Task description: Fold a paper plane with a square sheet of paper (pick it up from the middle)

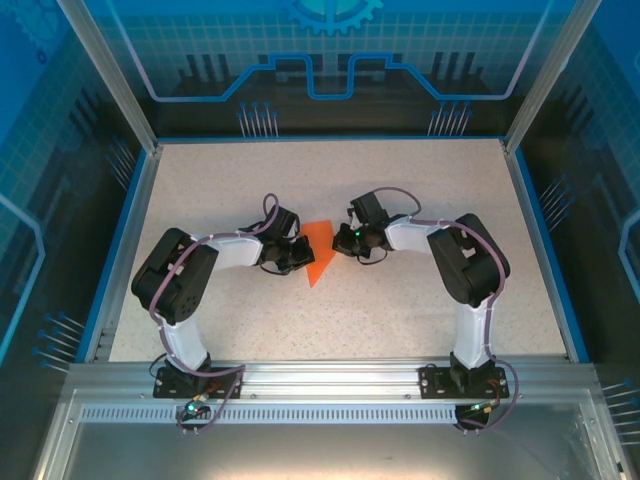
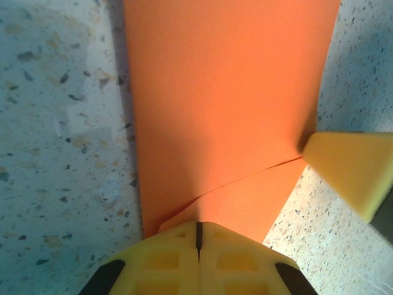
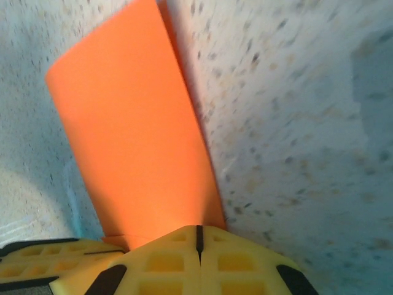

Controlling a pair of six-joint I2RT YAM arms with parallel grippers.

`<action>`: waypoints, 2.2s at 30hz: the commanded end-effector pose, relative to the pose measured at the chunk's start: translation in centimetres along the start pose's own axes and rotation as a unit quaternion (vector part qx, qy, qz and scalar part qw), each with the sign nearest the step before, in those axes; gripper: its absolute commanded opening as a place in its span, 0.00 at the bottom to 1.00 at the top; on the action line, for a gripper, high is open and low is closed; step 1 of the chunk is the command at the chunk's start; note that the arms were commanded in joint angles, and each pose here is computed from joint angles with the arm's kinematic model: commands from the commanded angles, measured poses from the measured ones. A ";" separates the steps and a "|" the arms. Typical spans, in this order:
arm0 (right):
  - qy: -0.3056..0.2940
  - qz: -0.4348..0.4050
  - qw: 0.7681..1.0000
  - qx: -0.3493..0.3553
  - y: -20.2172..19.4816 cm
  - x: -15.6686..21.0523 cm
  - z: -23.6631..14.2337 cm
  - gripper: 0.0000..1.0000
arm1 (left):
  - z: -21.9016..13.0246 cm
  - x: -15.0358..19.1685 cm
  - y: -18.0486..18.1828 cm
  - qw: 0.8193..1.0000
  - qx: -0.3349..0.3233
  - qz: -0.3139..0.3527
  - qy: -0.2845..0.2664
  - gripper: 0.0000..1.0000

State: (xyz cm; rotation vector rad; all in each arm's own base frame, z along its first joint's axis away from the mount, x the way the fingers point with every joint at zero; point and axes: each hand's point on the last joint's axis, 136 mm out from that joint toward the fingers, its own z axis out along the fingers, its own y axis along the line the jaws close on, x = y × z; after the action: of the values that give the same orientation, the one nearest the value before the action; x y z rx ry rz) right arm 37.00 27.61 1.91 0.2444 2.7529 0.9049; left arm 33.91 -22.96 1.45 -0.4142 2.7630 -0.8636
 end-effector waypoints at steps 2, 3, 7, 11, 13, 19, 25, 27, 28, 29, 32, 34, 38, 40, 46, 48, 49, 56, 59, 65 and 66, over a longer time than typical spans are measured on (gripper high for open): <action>-0.015 -0.024 1.000 -0.011 1.6 -0.4 -1.1 0.00 | -0.1 1.3 2.4 0.999 -0.050 -0.001 0.019 0.00; -0.011 -0.032 0.999 -0.018 2.1 0.1 -0.9 0.00 | -0.1 1.3 2.3 0.999 -0.050 -0.001 0.019 0.00; 0.007 -0.040 0.998 -0.042 3.1 1.3 -0.2 0.00 | -0.2 1.2 2.2 0.999 -0.048 0.003 0.017 0.00; 0.032 -0.027 0.999 -0.028 2.0 1.9 1.1 0.00 | -0.4 1.2 2.1 0.999 -0.045 0.005 0.015 0.00; 0.030 -0.018 0.999 -0.013 1.0 1.7 1.3 0.00 | -0.5 1.2 1.9 0.999 -0.044 0.008 0.015 0.00; 0.018 0.022 0.998 0.050 -2.6 1.3 1.1 0.00 | -1.4 0.7 0.6 0.999 -0.024 0.021 0.007 0.02; 0.000 0.058 0.995 0.084 -4.1 2.8 -0.6 0.00 | -4.5 -0.1 -3.8 0.997 0.053 0.052 -0.024 0.18; -0.017 0.072 0.993 0.097 -4.4 3.5 -1.6 0.00 | -5.5 0.1 -5.0 0.994 0.083 0.059 -0.030 0.22; -0.027 0.079 0.991 0.103 -4.6 3.8 -2.1 0.00 | -5.8 0.6 -5.4 0.993 0.097 0.061 -0.029 0.23; -0.037 0.087 0.989 0.110 -4.8 4.1 -2.6 0.00 | -6.0 1.1 -5.7 0.992 0.109 0.061 -0.025 0.23; -0.061 0.106 0.985 0.121 -5.2 4.2 -3.7 0.00 | -5.7 2.7 -6.2 0.989 0.132 0.058 -0.010 0.23; -0.074 0.114 0.983 0.123 -5.2 4.0 -4.2 0.00 | -5.1 4.1 -6.1 0.989 0.139 0.051 0.002 0.22; -0.072 0.107 0.986 0.105 -4.2 3.7 -4.2 0.00 | -3.7 5.8 -5.4 0.990 0.132 0.036 0.017 0.18; -0.065 0.100 0.989 0.092 -3.5 3.6 -4.0 0.00 | -2.9 6.4 -5.1 0.991 0.130 0.028 0.027 0.15; -0.063 0.090 0.992 0.069 -2.3 3.3 -4.1 0.00 | -0.9 7.4 -4.6 0.992 0.114 0.018 0.042 0.09; -0.064 0.085 0.992 0.063 -1.9 3.2 -4.3 0.00 | -0.5 7.2 -3.6 0.995 0.089 0.014 0.036 0.07; -0.066 0.082 0.993 0.059 -1.7 3.1 -4.5 0.00 | -0.3 7.1 -3.1 0.997 0.075 0.014 0.032 0.06; -0.082 0.024 0.996 0.007 1.1 2.3 -6.2 0.01 | 0.3 7.0 -1.1 0.999 0.033 0.009 0.024 0.02; -0.066 0.010 0.998 -0.016 1.9 3.1 -5.8 0.01 | 0.8 7.1 -0.4 0.999 0.026 -0.001 0.025 0.01; -0.014 -0.006 0.999 -0.037 3.0 5.8 -3.8 0.00 | 1.1 7.7 0.5 0.999 0.014 -0.005 0.034 0.00; -0.008 -0.008 0.999 -0.039 3.1 6.2 -3.5 0.00 | 1.1 7.7 0.7 0.999 0.011 -0.006 0.035 0.00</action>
State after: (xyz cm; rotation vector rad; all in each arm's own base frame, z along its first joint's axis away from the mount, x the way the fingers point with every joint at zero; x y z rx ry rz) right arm 31.96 27.80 6.33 0.3021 2.6509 0.9367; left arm 27.93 -26.65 1.37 -0.3544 2.7437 -1.0198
